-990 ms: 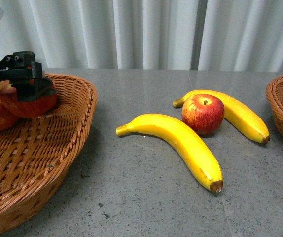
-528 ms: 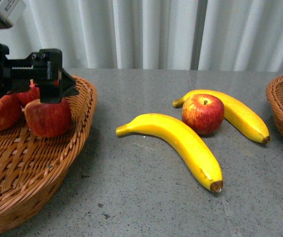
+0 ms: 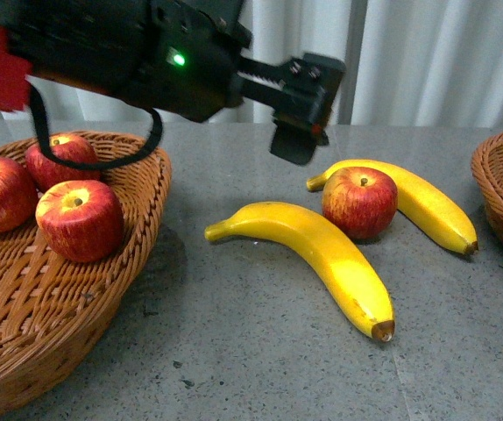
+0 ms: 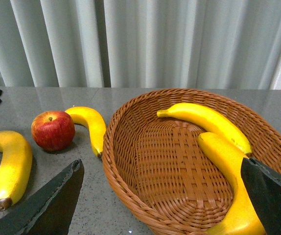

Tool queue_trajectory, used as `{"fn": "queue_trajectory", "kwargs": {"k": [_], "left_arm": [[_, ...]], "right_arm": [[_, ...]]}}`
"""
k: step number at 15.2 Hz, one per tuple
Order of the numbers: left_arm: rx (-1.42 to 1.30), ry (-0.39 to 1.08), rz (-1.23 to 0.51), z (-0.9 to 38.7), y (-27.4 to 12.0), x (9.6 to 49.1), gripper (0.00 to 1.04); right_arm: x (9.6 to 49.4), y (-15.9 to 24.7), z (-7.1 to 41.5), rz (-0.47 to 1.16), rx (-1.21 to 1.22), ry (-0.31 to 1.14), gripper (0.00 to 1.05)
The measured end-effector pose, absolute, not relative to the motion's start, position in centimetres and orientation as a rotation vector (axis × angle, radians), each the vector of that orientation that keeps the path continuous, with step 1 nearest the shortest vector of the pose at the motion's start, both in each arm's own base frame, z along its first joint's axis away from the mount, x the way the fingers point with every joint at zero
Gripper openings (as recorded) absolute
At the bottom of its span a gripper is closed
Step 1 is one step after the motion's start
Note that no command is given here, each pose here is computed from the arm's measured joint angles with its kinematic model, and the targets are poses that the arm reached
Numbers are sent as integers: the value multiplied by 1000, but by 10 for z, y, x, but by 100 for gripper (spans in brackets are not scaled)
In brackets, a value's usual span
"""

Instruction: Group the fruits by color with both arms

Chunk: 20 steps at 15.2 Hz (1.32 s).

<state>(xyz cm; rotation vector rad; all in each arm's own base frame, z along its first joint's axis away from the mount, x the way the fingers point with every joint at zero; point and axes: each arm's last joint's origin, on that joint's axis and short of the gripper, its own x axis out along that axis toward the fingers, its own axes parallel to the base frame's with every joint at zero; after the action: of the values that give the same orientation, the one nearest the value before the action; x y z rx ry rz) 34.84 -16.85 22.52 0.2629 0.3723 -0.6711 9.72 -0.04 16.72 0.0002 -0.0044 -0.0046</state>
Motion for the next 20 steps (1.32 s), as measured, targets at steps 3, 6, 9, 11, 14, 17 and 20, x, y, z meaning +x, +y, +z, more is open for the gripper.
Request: {"fn": "queue_trajectory", "kwargs": {"k": [3,6,9,11,14,17,20], "left_arm": [[328,413,-747,199,-194,366,98],[340,410,-796,189,-204,375,98],[344,393,-832,187,-216,380,98],[349,441,-863,165,-228,387,98],[347,462,-877,157,-234,394,98],[348,465,-883,156,-237,396,98],[349,466,-886,155,-238,395,91]], "right_arm": [[97,0,167,-4,0,-4,98],[97,0,167,-4,0,-4,98],[97,0,167,-4,0,-4,98],[97,0,167,-5,0,-4,98],[97,0,167,-4,0,-4,98],[97,0,167,-4,0,-4,98],[97,0,167,-4,0,-4,98]]}}
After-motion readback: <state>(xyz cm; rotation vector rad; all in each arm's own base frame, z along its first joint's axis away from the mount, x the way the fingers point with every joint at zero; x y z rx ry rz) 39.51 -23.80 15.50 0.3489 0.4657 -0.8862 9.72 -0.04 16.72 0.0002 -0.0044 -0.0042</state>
